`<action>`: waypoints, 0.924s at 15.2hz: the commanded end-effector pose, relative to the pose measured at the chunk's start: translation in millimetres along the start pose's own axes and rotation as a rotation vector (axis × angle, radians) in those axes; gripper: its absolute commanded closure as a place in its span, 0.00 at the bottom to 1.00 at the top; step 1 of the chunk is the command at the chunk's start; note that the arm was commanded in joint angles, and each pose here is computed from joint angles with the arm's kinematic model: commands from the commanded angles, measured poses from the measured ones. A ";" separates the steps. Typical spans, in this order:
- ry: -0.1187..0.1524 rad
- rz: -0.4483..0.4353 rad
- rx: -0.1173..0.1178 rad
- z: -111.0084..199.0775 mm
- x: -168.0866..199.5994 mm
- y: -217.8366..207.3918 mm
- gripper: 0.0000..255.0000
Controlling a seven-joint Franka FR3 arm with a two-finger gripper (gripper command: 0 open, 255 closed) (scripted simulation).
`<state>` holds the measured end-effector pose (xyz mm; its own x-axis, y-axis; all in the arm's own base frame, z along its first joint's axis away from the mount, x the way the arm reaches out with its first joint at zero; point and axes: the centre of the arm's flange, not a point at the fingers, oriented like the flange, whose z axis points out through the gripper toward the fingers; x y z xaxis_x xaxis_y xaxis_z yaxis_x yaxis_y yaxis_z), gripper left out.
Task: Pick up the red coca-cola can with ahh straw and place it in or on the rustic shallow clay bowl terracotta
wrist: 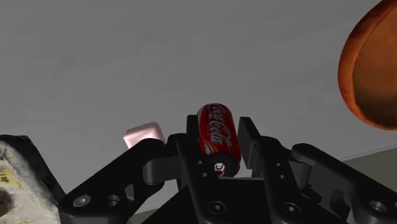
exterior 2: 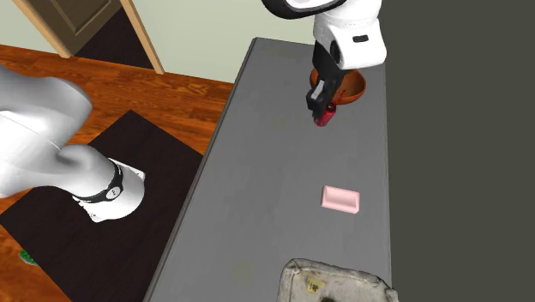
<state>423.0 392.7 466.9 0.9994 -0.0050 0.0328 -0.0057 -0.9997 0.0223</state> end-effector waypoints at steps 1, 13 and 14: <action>0.000 0.002 0.000 1.8 -8.5 -25.6 1.00; 0.000 0.002 0.000 2.9 -46.1 -179.4 1.00; 0.000 0.002 0.000 3.0 -49.3 -192.3 1.00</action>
<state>378.8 571.0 459.4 0.9995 -0.0049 0.0325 -0.0056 -0.9998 0.0212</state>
